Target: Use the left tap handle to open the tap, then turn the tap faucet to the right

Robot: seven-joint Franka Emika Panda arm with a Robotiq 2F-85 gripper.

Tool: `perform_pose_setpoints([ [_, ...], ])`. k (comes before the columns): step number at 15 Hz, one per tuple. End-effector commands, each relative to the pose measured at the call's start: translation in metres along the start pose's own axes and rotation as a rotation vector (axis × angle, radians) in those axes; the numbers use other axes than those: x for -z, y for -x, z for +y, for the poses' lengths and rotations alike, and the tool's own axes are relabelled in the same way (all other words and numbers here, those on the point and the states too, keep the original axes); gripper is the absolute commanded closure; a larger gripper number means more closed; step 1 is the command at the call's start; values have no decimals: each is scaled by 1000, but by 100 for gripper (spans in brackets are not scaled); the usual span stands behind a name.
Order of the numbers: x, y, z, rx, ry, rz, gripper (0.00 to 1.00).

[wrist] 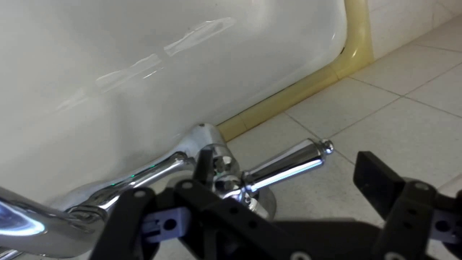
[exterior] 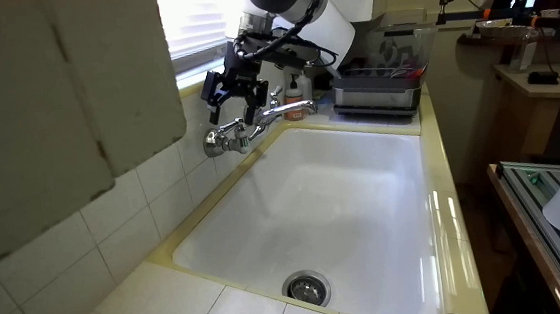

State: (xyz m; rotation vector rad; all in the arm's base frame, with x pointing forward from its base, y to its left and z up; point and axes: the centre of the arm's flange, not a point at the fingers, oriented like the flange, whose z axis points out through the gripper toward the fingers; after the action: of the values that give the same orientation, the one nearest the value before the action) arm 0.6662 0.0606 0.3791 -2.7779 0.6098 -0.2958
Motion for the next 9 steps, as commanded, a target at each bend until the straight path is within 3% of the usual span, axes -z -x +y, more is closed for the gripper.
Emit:
perform_pose_setpoints([
  [1,-14,-12,-14,-45,10,-7,0],
  [4,-19,-13,-14,-66,14,-12,0],
  [5,-18,-13,-15,-70,13,-15,9],
  [6,-18,-13,-15,-74,14,-15,9],
  [7,-18,-13,-14,-78,16,-21,29],
  [9,-19,-12,-15,-79,16,-22,34],
])
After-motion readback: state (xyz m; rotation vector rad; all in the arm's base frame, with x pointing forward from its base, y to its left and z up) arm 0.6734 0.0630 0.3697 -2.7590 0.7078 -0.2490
